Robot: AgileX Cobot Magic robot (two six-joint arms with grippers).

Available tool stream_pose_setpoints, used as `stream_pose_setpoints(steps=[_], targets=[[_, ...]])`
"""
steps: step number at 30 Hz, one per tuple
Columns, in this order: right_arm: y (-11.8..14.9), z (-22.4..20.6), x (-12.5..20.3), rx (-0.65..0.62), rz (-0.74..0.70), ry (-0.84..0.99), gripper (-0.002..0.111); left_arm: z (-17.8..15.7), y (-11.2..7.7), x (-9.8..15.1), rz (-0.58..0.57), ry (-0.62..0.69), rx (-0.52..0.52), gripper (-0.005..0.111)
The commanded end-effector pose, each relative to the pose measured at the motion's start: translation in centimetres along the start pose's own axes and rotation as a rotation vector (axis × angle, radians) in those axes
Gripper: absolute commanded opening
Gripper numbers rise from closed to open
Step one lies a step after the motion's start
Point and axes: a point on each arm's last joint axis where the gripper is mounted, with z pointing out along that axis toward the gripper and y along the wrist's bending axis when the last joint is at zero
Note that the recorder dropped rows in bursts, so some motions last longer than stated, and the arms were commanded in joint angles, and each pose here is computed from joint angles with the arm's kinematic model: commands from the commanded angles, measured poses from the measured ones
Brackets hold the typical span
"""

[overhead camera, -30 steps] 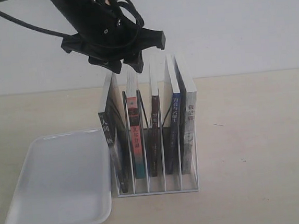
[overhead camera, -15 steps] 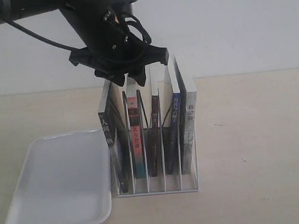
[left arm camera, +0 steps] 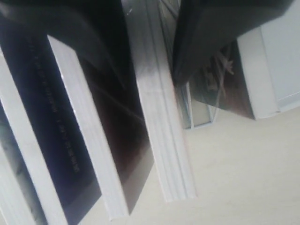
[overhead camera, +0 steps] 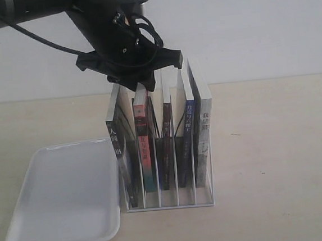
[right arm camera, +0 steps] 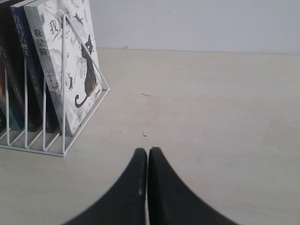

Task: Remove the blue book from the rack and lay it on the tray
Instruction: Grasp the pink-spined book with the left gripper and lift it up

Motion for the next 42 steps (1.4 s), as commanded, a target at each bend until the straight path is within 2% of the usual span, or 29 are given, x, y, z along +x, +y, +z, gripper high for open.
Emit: stream_pose_setpoints(steps=[1,4,6,7,8,10,18,29,42], targets=[[0.0,0.0,-0.1,0.002,-0.004,-0.012,0.000,0.0,-0.4,-0.1,-0.002,-0.014,0.011,0.026],[0.0,0.0,-0.1,0.002,-0.004,-0.012,0.000,0.0,-0.4,-0.1,-0.002,-0.014,0.011,0.021],[0.0,0.0,-0.1,0.002,-0.004,-0.012,0.000,0.0,-0.4,-0.1,-0.012,-0.012,0.010,0.014],[0.0,0.0,-0.1,0.002,-0.004,-0.012,0.000,0.0,-0.4,-0.1,-0.011,-0.013,0.008,0.006],[0.0,0.0,-0.1,0.002,-0.004,-0.012,0.000,0.0,-0.4,-0.1,-0.011,-0.013,0.008,0.004],[0.0,0.0,-0.1,0.002,-0.004,-0.012,0.000,-0.4,-0.4,-0.1,-0.020,-0.018,0.012,0.004],[0.0,0.0,-0.1,0.002,-0.004,-0.012,0.000,-6.4,-0.1,-1.3,-0.038,-0.127,0.047,0.004],[0.0,0.0,-0.1,0.002,-0.004,-0.012,0.000,-11.6,0.3,-1.8,-0.051,-0.210,0.075,0.004],[0.0,0.0,-0.1,0.002,-0.004,-0.012,0.000,-15.2,0.8,-1.4,-0.058,-0.265,0.093,0.004]])
